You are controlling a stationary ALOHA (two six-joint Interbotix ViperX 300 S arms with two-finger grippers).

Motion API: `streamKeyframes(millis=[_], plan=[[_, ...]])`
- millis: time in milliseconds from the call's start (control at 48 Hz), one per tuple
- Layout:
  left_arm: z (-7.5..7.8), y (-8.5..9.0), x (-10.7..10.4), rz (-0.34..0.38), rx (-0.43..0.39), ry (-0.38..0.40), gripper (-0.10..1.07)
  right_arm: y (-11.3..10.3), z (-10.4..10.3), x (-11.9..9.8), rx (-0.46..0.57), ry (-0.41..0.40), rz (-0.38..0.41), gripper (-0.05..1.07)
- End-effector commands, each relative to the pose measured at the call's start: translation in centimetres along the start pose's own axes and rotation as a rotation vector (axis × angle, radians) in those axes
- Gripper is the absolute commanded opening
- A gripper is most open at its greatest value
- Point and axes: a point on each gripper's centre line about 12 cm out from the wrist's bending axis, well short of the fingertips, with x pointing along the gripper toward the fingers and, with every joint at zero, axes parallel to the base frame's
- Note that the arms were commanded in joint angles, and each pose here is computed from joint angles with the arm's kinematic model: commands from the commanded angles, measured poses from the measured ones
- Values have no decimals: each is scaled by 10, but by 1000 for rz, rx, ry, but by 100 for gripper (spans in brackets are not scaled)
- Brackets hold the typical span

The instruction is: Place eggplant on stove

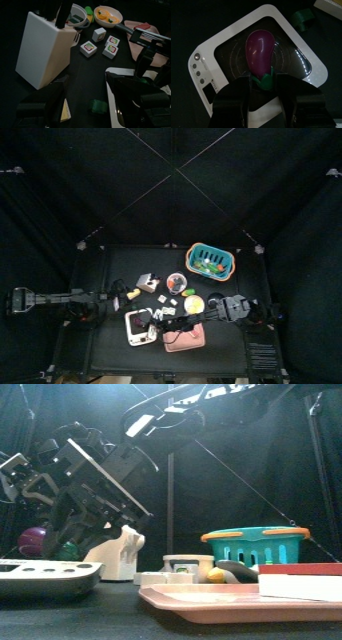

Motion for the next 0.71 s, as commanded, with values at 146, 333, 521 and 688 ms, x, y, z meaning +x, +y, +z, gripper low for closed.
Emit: streamKeyframes(millis=[146,333,521,688], plan=[[6,-1,1,-6,2,-20,94,3,19,-11,11,-44,16,76],[6,-1,1,-6,2,-19,94,2,20,-12,17,-42,9,80],[6,-1,1,-6,2,-19,94,6,26,-17,18,-56,19,81],[6,-1,1,-6,2,-19,94,7,33,-22,21,-70,18,81]])
